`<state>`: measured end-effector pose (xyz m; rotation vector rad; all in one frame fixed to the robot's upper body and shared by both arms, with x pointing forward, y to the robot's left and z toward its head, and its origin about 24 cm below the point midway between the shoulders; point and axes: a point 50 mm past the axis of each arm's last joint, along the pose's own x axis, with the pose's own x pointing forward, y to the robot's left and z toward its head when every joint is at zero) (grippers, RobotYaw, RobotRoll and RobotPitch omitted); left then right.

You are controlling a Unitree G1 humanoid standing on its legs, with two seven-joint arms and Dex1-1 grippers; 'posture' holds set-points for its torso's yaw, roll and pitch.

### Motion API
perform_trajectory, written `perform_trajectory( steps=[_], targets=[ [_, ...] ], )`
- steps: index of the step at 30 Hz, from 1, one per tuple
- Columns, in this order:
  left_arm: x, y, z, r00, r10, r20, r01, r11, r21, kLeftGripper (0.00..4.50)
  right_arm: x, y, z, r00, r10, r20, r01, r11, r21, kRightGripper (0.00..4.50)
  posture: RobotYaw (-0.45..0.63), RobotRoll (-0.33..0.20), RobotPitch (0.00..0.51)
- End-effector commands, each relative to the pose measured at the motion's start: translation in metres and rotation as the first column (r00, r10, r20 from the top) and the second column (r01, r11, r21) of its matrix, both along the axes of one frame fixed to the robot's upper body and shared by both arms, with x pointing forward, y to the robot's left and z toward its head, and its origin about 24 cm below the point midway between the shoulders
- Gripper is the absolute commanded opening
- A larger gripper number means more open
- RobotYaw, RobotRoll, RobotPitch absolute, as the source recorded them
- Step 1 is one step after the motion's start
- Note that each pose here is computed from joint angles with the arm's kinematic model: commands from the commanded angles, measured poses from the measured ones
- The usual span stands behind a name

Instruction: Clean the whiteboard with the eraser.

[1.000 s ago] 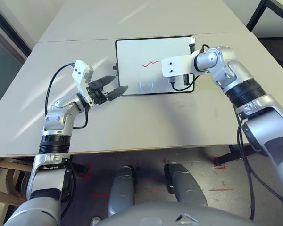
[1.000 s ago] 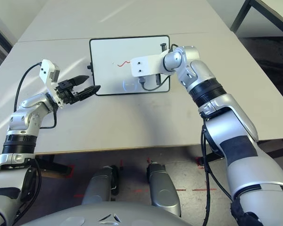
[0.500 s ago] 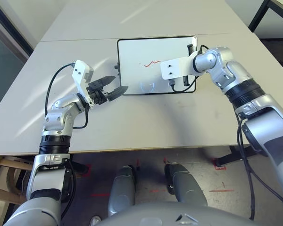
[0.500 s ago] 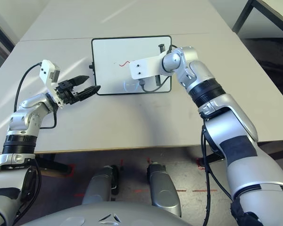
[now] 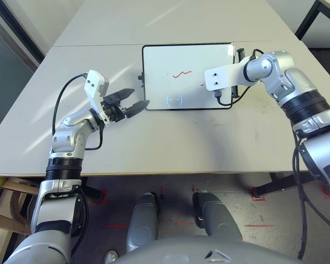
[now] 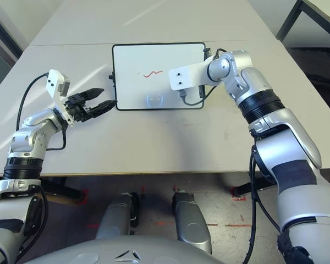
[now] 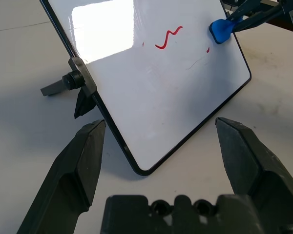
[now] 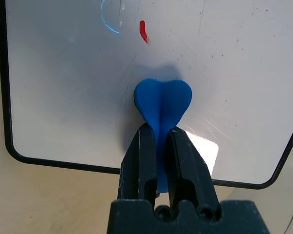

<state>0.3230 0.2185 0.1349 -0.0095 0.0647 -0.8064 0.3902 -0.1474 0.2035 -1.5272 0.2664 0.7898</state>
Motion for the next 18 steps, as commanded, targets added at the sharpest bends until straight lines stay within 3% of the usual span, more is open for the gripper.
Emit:
perform_trajectory(
  steps=[1, 18],
  targets=[
    [0.001, -0.002, 0.002, 1.0, -0.006, 0.0, 0.006, 1.0, 0.015, 4.5, -0.002, 0.008, -0.018, 0.997, 0.003, -0.071, -0.003, 1.0, 0.004, 0.09, -0.17, 0.0, 0.128],
    [-0.001, 0.0, 0.003, 1.0, 0.005, -0.001, -0.005, 1.0, 0.014, 4.5, 0.001, 0.052, -0.017, 0.997, 0.073, -0.035, -0.071, 0.996, 0.049, 0.09, -0.15, 0.0, 0.13]
  ],
)
